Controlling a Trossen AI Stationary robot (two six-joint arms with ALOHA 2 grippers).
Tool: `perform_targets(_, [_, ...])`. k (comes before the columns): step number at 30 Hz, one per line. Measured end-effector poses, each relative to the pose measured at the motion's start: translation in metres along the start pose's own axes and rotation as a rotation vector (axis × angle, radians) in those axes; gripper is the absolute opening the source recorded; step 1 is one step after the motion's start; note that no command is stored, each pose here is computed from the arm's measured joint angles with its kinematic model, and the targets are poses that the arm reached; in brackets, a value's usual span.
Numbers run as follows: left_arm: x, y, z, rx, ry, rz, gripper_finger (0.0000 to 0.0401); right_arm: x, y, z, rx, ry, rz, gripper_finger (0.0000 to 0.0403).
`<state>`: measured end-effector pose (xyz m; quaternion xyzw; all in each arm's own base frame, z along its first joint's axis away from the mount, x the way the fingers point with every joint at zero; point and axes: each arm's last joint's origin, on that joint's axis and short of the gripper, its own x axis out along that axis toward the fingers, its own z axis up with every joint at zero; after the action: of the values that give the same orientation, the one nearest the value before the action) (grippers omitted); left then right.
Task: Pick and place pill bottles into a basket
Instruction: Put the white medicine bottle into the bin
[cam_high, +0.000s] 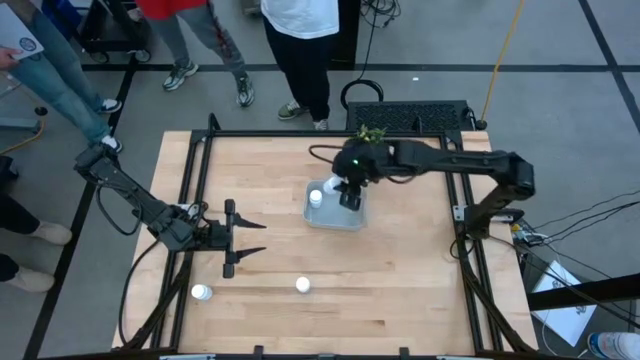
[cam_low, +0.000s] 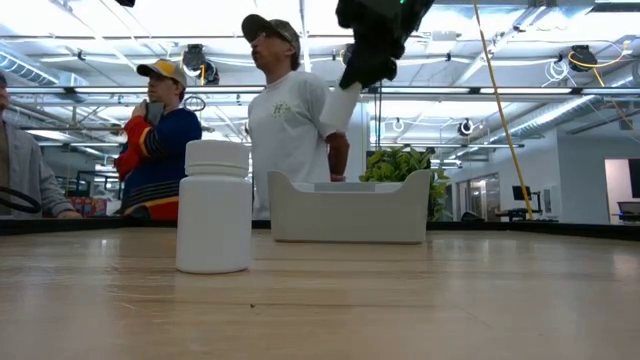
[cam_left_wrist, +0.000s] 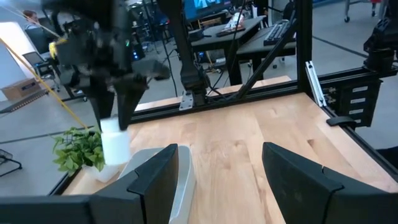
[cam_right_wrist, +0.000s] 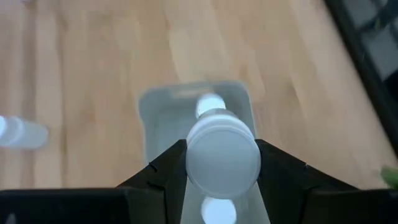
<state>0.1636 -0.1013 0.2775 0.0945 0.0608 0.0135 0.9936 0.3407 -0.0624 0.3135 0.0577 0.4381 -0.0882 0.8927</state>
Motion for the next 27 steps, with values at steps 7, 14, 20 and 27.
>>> perform_targets(7, [0.000,0.000,0.000,0.001,0.000,0.000,0.0239,0.031,-0.011,0.010,0.033,0.143,0.055,0.0151])
perform_targets(14, [0.000,0.000,0.000,-0.002,0.002,0.000,0.0239,0.058,-0.015,0.009,0.046,0.261,0.071,0.0151])
perform_targets(20, [0.000,0.000,-0.001,0.002,0.008,-0.001,0.0239,0.077,-0.021,0.002,0.053,0.327,0.040,0.0151])
perform_targets(27, [0.000,0.000,-0.001,-0.002,0.011,-0.001,0.0239,0.095,-0.034,0.000,0.061,0.337,0.031,0.0151])
